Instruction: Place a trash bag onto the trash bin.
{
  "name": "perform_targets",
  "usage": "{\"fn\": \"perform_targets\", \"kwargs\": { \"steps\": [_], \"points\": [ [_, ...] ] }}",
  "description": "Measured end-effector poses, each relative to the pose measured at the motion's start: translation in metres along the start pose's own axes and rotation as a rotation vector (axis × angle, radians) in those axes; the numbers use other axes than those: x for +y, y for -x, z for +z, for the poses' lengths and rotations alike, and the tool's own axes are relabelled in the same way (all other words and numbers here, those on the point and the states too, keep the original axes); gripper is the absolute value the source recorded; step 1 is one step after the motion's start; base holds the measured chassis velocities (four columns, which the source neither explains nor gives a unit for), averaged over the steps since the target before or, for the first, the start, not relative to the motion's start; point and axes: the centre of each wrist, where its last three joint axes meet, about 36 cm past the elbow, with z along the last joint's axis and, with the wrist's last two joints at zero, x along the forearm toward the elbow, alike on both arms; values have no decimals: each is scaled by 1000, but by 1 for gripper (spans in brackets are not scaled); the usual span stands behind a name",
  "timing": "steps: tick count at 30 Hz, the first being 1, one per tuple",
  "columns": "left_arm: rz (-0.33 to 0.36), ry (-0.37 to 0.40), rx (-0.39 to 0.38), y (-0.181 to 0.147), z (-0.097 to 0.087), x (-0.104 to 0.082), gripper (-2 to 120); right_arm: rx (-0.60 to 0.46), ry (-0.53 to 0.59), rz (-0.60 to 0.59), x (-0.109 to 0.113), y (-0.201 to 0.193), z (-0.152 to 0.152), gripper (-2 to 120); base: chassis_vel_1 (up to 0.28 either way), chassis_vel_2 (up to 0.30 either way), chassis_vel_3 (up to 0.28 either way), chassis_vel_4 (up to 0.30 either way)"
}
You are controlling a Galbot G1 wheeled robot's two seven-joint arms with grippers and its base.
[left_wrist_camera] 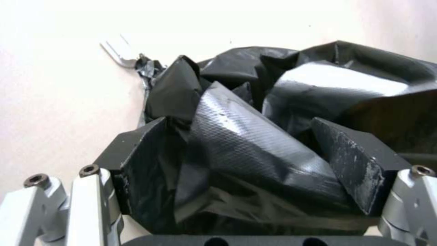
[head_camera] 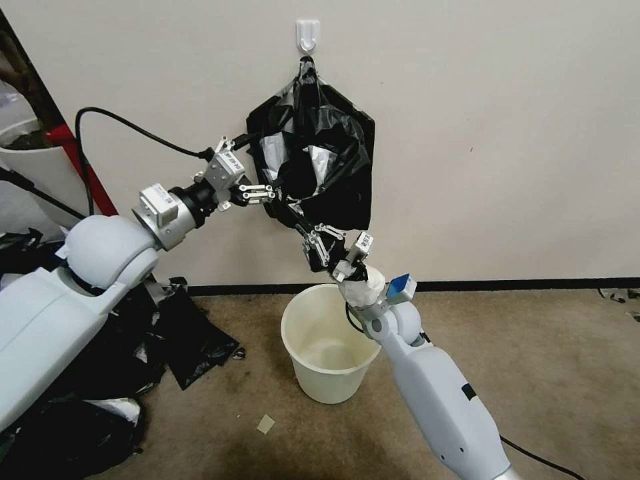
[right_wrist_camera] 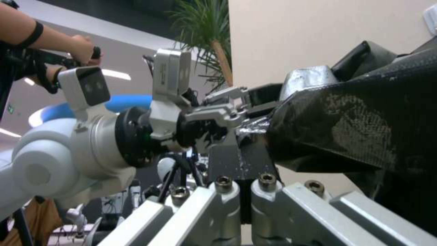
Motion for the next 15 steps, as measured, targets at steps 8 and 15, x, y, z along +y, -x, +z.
{"fn": "perform_targets", "kwargs": {
  "steps": [8, 15],
  "points": [
    [57, 42, 43, 1, 0, 8, 83, 2, 3, 3, 1, 2, 3, 0, 0, 0, 0, 0],
    [58, 37, 51, 1, 6, 7, 64, 4, -1, 8, -3, 1, 2, 0, 0, 0, 0, 0]
  ]
}}
